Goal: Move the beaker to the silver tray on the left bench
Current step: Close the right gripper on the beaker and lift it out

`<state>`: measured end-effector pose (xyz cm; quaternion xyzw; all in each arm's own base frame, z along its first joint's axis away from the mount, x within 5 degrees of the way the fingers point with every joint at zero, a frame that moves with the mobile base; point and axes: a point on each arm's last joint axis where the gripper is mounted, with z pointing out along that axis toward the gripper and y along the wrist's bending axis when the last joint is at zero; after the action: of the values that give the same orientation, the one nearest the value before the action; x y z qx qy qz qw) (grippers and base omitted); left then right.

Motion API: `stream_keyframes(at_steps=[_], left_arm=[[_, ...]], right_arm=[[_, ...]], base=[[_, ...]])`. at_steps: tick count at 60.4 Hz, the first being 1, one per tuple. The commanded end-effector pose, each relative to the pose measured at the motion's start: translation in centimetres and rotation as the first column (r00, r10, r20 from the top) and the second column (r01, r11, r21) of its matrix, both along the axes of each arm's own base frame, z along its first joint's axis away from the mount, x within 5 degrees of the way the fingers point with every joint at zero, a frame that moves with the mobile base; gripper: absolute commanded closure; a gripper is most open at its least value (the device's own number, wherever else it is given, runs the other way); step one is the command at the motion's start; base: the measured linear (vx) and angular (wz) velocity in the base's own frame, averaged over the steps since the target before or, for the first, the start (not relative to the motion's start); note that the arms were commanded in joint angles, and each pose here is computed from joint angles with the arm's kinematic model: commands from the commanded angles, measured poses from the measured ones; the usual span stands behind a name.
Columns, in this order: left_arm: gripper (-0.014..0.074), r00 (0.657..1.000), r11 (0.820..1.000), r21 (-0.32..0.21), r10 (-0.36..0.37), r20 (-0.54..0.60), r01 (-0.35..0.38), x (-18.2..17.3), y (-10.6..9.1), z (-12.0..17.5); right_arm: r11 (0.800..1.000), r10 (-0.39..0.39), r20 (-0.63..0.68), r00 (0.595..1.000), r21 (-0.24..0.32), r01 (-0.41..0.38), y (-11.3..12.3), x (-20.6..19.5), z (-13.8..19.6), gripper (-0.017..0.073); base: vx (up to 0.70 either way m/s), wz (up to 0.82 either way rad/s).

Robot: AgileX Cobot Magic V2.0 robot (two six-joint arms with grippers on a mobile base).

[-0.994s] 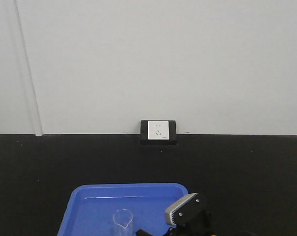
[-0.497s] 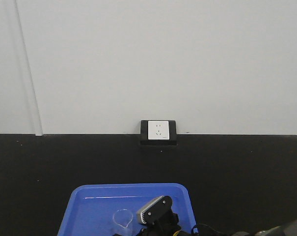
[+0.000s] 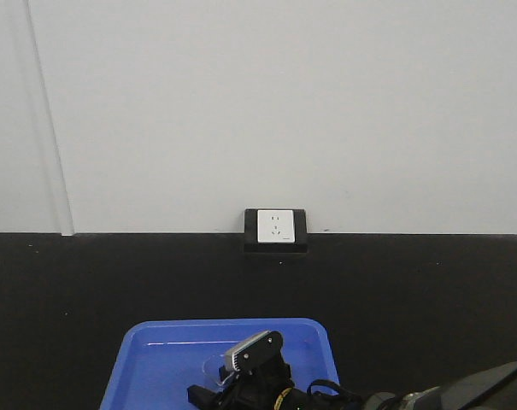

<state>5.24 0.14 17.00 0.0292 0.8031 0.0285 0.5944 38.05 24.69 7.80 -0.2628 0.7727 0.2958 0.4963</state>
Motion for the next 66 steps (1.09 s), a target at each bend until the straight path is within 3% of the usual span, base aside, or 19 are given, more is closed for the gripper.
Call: stream_keyframes(at_steps=[1, 8, 14, 24, 37, 51, 66], left_arm=[[0.0592, 0.998, 1.000, -0.005, -0.009, 0.063, 0.010, 0.2, -0.1, 0.0], [0.0592, 0.998, 1.000, -0.005, -0.009, 0.063, 0.010, 0.2, -0.1, 0.0], [0.0592, 0.998, 1.000, -0.005, -0.009, 0.063, 0.010, 0.2, -0.1, 0.0], [0.0592, 0.998, 1.000, -0.005, -0.009, 0.063, 0.010, 0.2, -0.1, 0.0], [0.0592, 0.998, 1.000, -0.005, -0.009, 0.063, 0.010, 0.2, -0.1, 0.0], [0.0592, 0.998, 1.000, -0.005, -0.009, 0.063, 0.010, 0.2, -0.1, 0.0], [0.0592, 0.998, 1.000, -0.005, -0.009, 0.063, 0.010, 0.2, -0.1, 0.0]], right_arm=[[0.991, 0.015, 0.113, 0.993, 0.131, -0.030, 0.6, 0.5, 5.0, 0.0566], [0.988, 0.039, 0.093, 0.995, 0.145, -0.052, 0.7, 0.2, 7.5, 0.0575], [0.993, 0.064, 0.101, 0.993, 0.092, -0.074, 0.3, -0.5, 10.9, 0.0575], [0.999, -0.041, 0.100, 0.994, -0.022, 0.043, -2.1, -2.3, 17.9, 0.0573], [0.987, -0.125, 0.195, 0.973, -0.076, 0.142, -6.7, -8.5, 24.2, 0.0573], [0.975, -0.203, 0.243, 0.948, -0.038, 0.218, -12.1, -16.8, 25.8, 0.0573], [0.930, -0.341, 0.281, 0.897, -0.041, 0.366, -17.0, -22.9, 24.4, 0.0573]], base=[[0.00, 0.00], [0.00, 0.00], [0.00, 0.00], [0.00, 0.00], [0.00, 0.00], [0.00, 0.00], [0.00, 0.00]])
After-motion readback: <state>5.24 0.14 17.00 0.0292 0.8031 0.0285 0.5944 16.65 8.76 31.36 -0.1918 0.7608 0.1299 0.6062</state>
